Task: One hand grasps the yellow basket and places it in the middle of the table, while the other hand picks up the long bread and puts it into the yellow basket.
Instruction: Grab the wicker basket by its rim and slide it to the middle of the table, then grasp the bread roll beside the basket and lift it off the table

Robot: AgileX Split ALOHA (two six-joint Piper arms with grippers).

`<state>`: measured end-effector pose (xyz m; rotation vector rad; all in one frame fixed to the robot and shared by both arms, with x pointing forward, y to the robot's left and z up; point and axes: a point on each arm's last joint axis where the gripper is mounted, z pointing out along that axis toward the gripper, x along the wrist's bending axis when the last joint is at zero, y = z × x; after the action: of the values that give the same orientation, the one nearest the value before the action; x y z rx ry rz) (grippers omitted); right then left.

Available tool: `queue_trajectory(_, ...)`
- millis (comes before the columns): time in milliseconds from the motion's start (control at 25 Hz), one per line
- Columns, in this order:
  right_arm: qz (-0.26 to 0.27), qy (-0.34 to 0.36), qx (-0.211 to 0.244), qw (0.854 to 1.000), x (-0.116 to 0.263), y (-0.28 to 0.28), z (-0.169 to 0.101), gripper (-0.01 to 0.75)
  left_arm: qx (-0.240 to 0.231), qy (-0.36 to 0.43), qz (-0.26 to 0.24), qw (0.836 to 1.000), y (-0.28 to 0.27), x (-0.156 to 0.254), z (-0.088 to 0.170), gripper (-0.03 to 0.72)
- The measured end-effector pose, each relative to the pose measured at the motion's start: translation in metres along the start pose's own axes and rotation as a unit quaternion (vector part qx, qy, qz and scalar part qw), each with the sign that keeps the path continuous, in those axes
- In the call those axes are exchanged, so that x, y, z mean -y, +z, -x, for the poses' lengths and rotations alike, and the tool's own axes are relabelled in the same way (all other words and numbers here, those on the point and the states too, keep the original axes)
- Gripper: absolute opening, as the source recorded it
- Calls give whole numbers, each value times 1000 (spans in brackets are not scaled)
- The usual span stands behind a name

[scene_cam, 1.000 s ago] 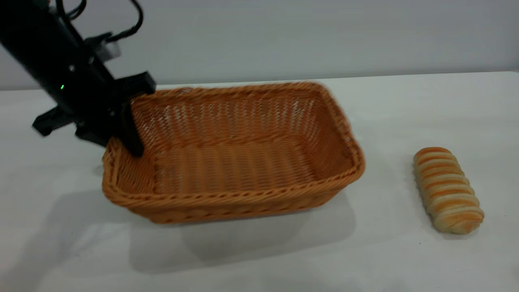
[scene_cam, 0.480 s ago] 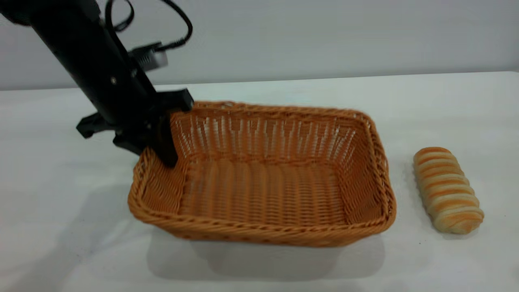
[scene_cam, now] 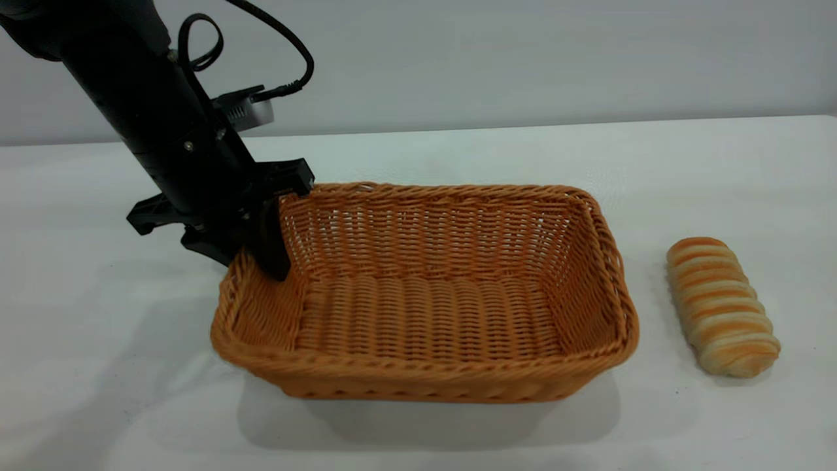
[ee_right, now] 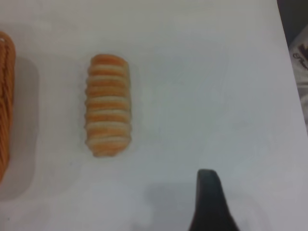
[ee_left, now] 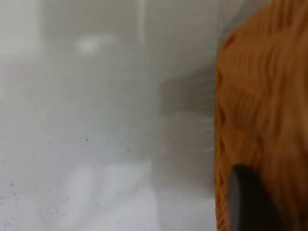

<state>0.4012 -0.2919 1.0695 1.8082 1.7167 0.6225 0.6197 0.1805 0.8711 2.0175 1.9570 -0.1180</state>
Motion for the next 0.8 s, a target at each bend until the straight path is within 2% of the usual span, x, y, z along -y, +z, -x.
queue_trajectory(160, 10, -9, -3, 1000, -2, 1, -1, 537, -14, 22, 1, 1000, -2, -1, -2, 519)
queue_trajectory(280, 1, -12, -4, 1000, -4, 9, -3, 539, -23, 40, 10, 999, -10, -3, -1, 622)
queue_trajectory(440, -37, -14, -7, 999, -7, 32, -9, 544, -30, 62, 30, 997, -28, -6, 2, 644)
queue_trajectory(800, -123, -22, -5, 992, -32, 92, -24, 546, -51, 114, 77, 989, -77, -10, 10, 614)
